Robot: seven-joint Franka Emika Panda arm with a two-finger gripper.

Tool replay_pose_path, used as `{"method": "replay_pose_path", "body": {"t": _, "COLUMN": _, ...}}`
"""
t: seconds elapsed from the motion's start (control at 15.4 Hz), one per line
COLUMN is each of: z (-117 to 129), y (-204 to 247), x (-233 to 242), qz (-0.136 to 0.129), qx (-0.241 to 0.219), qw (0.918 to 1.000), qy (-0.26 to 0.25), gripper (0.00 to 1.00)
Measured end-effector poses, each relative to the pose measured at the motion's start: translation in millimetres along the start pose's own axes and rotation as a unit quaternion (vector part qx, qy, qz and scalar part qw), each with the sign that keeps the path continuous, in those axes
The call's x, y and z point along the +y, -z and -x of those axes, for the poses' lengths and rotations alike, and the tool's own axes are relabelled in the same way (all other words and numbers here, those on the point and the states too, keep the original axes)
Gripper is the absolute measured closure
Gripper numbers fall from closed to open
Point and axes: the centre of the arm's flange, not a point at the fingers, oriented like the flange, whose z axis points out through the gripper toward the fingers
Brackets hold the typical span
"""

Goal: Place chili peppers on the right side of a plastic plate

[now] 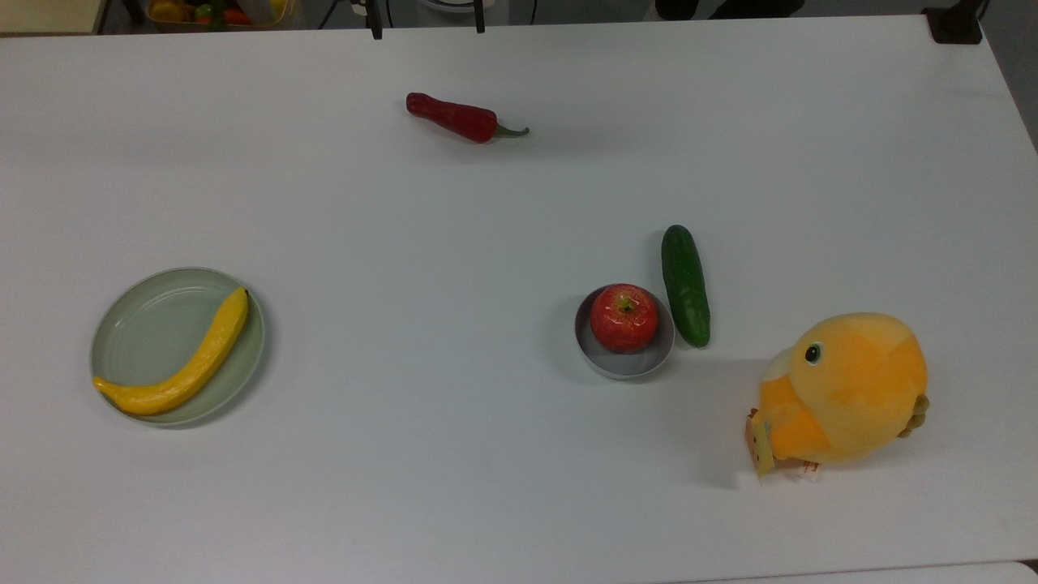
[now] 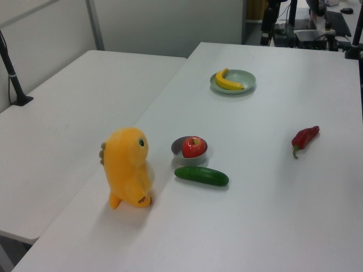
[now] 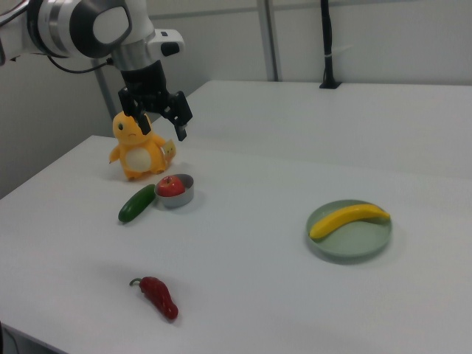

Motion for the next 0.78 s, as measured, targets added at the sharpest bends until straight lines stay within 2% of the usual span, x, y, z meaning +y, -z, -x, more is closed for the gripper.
{"method": "replay_pose_path", "body": {"t": 0.58, "z": 1.1, "y": -2.7, "x": -0.4, "qz": 0.0, "qx": -0.005, "qw": 1.0, "qy": 0.001, "gripper": 0.0}}
{"method": "replay_pose_path", "body": {"t": 0.78, "z": 10.3, "y": -9.3, "x": -8.5, "qz": -0.003, "qx": -0.045, "qw": 0.9989, "qy": 0.01, "gripper": 0.0}}
